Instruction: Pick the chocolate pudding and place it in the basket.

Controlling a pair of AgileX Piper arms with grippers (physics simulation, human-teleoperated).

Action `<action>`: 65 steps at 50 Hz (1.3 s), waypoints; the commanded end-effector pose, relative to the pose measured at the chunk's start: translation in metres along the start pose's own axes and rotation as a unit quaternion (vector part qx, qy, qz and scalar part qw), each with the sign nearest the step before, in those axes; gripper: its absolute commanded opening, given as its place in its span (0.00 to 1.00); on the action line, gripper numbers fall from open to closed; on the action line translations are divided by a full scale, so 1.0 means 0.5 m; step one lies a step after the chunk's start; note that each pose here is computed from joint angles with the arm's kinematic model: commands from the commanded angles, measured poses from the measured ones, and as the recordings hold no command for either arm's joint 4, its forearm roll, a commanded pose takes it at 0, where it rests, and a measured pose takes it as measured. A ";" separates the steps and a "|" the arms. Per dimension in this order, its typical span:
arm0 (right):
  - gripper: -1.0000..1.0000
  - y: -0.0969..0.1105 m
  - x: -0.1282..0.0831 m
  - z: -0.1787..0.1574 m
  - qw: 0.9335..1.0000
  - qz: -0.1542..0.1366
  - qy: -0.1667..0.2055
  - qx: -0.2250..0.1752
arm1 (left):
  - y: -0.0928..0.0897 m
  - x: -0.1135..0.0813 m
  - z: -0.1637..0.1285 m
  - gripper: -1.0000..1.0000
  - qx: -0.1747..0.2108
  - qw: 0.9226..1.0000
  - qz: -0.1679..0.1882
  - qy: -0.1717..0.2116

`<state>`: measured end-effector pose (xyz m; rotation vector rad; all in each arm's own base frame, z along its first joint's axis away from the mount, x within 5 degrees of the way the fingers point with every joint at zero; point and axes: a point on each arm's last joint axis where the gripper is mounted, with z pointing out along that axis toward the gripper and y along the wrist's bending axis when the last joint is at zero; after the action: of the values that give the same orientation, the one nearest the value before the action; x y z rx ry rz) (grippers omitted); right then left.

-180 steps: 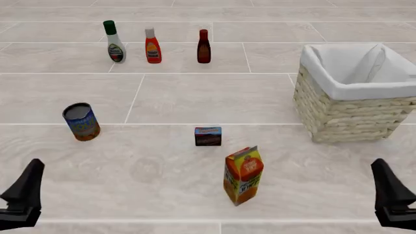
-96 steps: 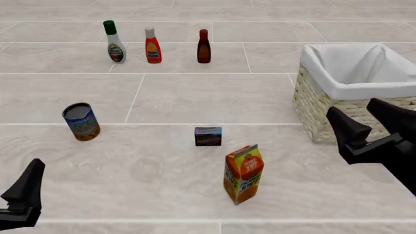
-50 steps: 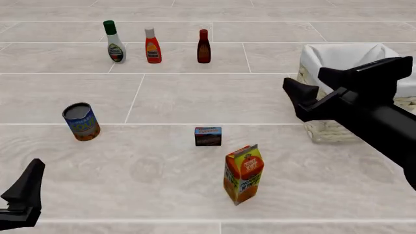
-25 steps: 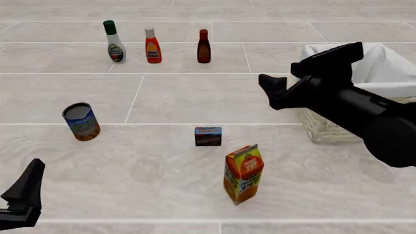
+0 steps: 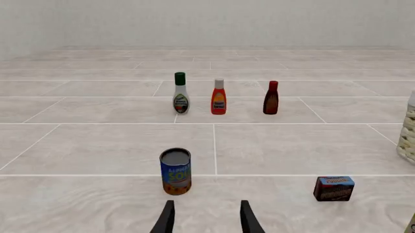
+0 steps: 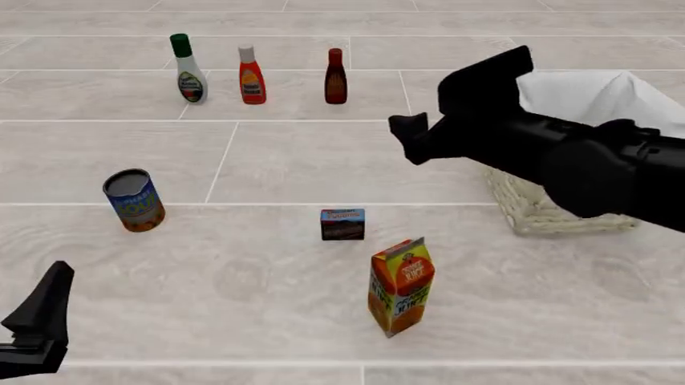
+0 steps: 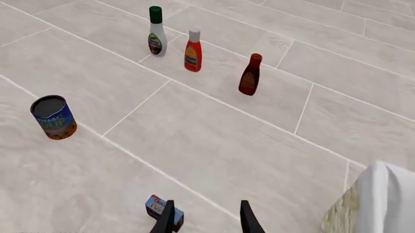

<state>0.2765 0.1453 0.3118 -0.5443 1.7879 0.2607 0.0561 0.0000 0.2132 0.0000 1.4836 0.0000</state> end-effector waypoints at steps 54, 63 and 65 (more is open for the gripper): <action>1.00 0.088 -0.067 0.159 0.990 -0.035 0.122 -0.069 | 0.000 0.000 0.000 1.00 0.000 1.000 0.000 0.000; 1.00 0.098 -0.074 0.172 0.988 -0.047 0.124 -0.075 | 0.000 0.000 0.000 1.00 0.000 1.000 0.000 0.000; 1.00 0.101 -0.074 0.173 0.988 -0.048 0.124 -0.077 | 0.000 0.000 0.000 1.00 0.000 1.000 0.000 0.000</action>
<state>0.3302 0.2255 0.3183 -0.7654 1.9821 0.2747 0.0561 0.0000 0.2132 0.0000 1.4836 0.0000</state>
